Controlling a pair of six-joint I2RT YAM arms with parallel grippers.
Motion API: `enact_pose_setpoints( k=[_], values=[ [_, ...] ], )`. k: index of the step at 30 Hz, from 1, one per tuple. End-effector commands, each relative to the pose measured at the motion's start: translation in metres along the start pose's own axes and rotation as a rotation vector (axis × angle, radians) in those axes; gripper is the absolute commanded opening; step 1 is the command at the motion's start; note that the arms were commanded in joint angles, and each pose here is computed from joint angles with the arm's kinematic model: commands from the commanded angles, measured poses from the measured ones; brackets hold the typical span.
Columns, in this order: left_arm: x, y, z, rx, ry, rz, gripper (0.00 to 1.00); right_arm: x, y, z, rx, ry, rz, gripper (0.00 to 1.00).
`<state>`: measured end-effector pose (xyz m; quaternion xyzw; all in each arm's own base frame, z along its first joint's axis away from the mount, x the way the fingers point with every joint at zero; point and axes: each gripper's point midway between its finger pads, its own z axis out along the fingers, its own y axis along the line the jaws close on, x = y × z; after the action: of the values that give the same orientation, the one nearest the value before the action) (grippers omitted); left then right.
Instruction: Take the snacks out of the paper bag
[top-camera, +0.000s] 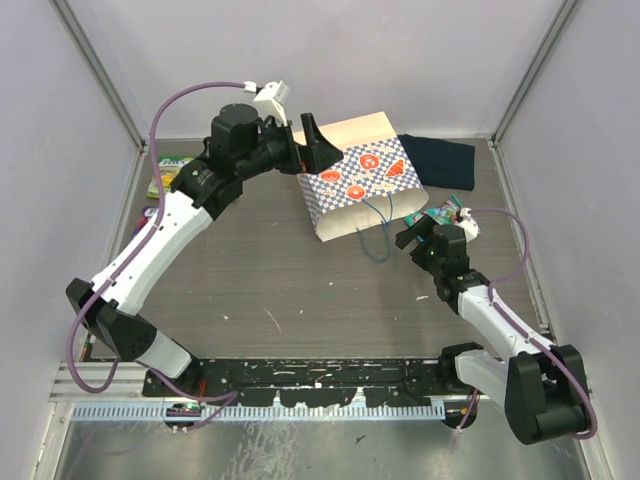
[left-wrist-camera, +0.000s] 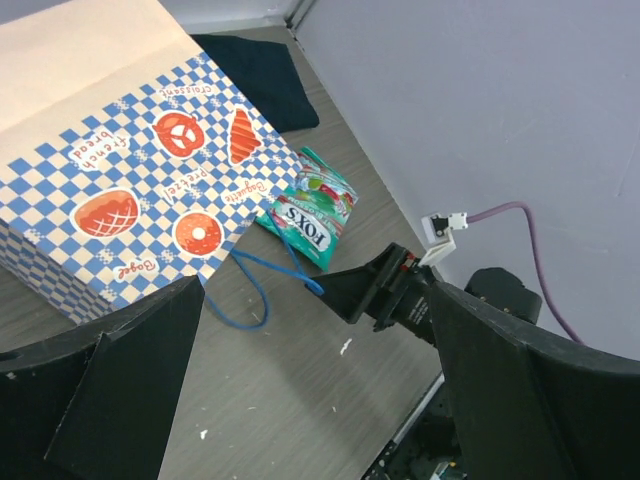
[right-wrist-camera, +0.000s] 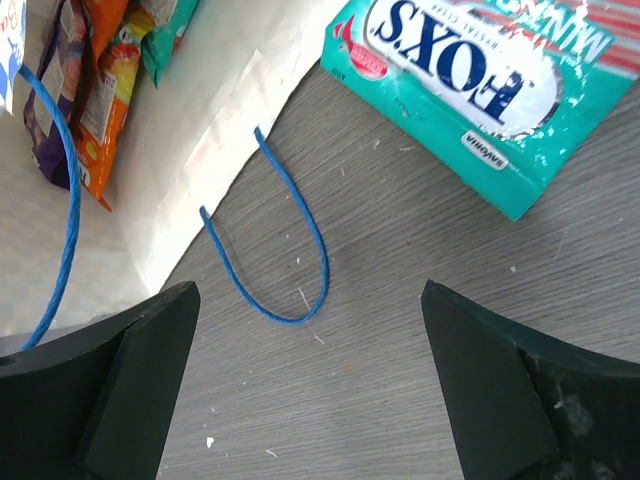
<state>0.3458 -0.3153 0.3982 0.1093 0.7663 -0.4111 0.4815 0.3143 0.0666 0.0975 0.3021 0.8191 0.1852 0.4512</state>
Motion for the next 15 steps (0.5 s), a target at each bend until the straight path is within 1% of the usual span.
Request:
enact_pose_setpoints(
  k=[1,6,10,14,15],
  values=[
    [-0.025,-0.024,-0.008,0.06,-0.07,-0.046,0.98,0.001,0.027,-0.002,-0.09,-0.011,0.02,0.99],
    [-0.034,-0.025,-0.008,0.051,-0.089,-0.014,0.98,0.005,0.069,-0.001,-0.153,-0.022,-0.022,0.99],
    [-0.03,-0.025,-0.011,0.051,-0.076,-0.008,0.98,0.001,0.094,0.001,-0.163,-0.047,-0.064,0.99],
    [-0.033,-0.025,-0.019,0.047,-0.106,0.011,0.98,0.004,0.123,0.002,-0.234,-0.027,-0.091,0.96],
    [-0.035,-0.025,-0.021,0.044,-0.117,0.014,0.98,0.01,0.131,0.001,-0.256,0.004,-0.099,0.95]
  ],
)
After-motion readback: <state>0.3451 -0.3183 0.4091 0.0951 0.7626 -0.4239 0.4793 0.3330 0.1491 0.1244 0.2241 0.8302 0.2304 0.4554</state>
